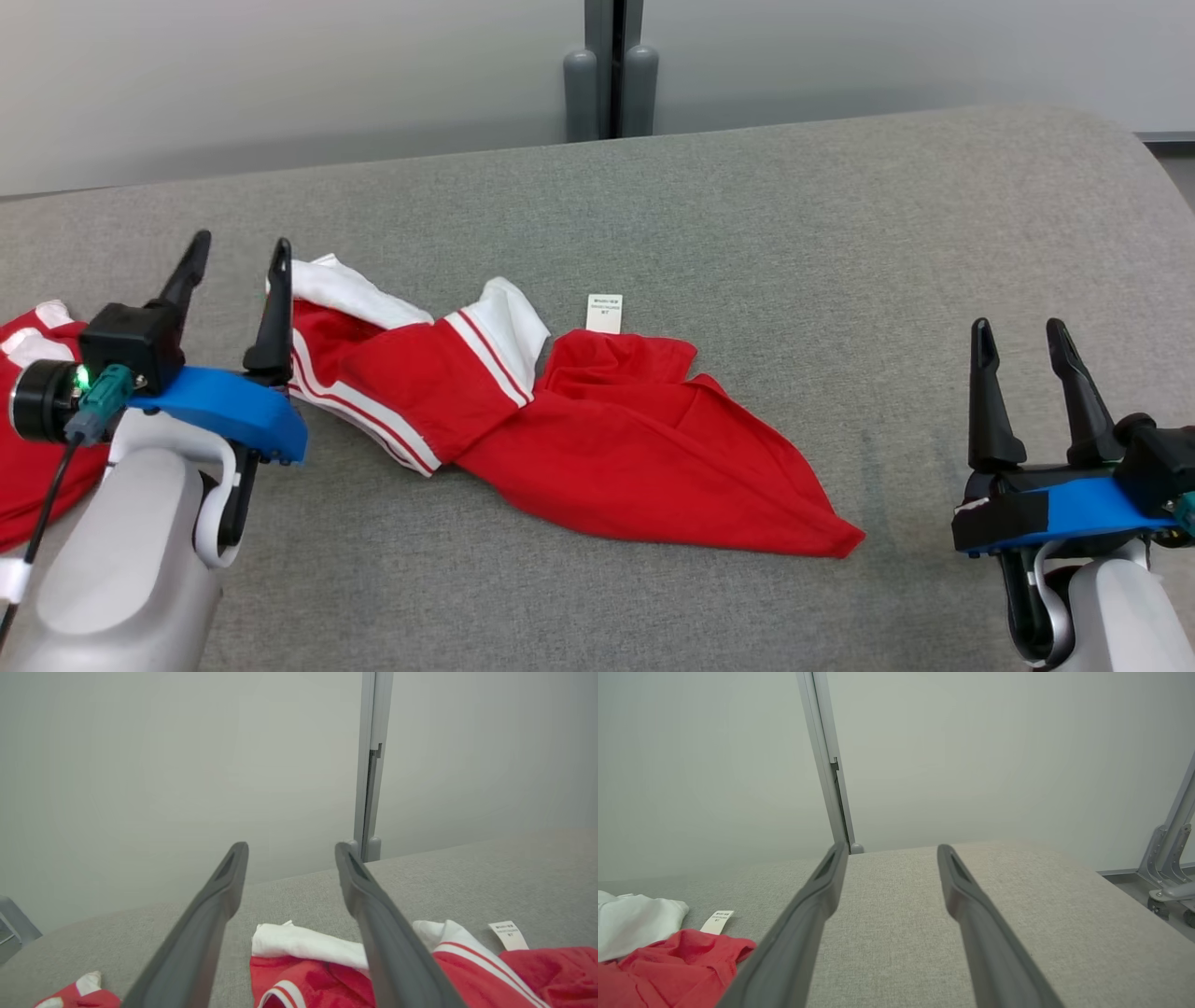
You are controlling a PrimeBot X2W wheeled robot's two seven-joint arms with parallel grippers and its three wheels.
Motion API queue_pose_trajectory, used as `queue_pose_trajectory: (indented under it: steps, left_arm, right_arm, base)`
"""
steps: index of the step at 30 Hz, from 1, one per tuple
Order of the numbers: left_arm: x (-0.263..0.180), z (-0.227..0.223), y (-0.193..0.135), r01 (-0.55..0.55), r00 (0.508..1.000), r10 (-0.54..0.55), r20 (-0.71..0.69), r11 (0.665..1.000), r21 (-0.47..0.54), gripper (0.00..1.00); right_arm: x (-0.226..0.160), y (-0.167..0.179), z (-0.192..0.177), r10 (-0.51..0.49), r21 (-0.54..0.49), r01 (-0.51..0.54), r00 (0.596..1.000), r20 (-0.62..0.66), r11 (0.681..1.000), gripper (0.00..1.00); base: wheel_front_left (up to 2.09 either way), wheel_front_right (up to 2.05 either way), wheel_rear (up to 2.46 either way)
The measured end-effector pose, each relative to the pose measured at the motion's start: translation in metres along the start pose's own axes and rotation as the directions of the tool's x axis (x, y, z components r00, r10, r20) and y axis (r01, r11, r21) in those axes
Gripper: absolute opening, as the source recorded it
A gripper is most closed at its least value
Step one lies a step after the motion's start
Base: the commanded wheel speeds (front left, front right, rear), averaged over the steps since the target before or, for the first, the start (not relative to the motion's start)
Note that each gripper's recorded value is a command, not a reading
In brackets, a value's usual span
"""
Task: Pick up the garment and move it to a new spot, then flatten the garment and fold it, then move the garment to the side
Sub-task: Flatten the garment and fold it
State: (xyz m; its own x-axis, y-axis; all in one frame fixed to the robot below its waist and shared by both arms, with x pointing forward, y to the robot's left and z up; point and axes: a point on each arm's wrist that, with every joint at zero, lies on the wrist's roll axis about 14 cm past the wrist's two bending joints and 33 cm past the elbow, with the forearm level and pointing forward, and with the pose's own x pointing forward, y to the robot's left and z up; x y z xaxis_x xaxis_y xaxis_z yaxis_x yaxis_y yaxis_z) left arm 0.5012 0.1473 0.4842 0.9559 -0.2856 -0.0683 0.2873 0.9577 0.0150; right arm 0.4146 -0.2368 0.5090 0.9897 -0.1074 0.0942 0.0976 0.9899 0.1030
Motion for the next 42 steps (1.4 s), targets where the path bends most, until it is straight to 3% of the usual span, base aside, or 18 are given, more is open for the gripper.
queue_pose_trajectory:
  steps: [8,14,21,25,32,39,42]
  left_arm:
    - [0.004,0.026,-0.013,0.030,0.994,-0.032,0.106,0.999,0.018,1.00]
    - [0.034,0.023,-0.052,0.144,0.985,-0.142,0.098,0.989,-0.018,1.00]
    - [0.070,0.009,-0.096,0.254,0.967,-0.254,-0.009,0.967,-0.029,1.00]
    - [0.082,-0.017,-0.104,0.269,0.954,-0.273,-0.124,0.962,-0.042,1.00]
    - [0.069,-0.084,-0.122,0.310,0.846,-0.314,-0.430,0.947,-0.083,1.00]
    - [0.043,-0.128,-0.120,0.331,0.707,-0.309,-0.637,0.939,-0.088,1.00]
    - [0.040,-0.131,-0.124,0.348,0.681,-0.321,-0.659,0.933,-0.095,1.00]
  right_arm:
    - [0.004,0.006,-0.005,0.018,-0.001,-0.018,1.000,-0.011,1.000,1.00]
    - [0.003,-0.006,-0.012,-0.014,-0.014,0.014,0.999,-0.033,1.000,1.00]
    - [0.002,-0.017,-0.017,-0.042,-0.031,0.041,0.998,-0.049,0.999,1.00]
    - [0.004,-0.023,-0.018,-0.056,-0.041,0.054,0.997,-0.054,0.998,1.00]
    - [0.002,-0.029,-0.026,-0.074,-0.049,0.070,0.994,-0.076,0.996,1.00]
    - [0.004,-0.030,-0.025,-0.076,-0.048,0.072,0.994,-0.073,0.996,1.00]
    - [0.004,-0.031,-0.023,-0.079,-0.050,0.075,0.994,-0.070,0.996,1.00]
  base:
    - [0.00,0.00,0.00]
    - [0.00,0.00,0.00]
    - [0.00,0.00,0.00]
    - [0.00,0.00,0.00]
    - [0.00,0.00,0.00]
    - [0.00,0.00,0.00]
    - [0.00,0.00,0.00]
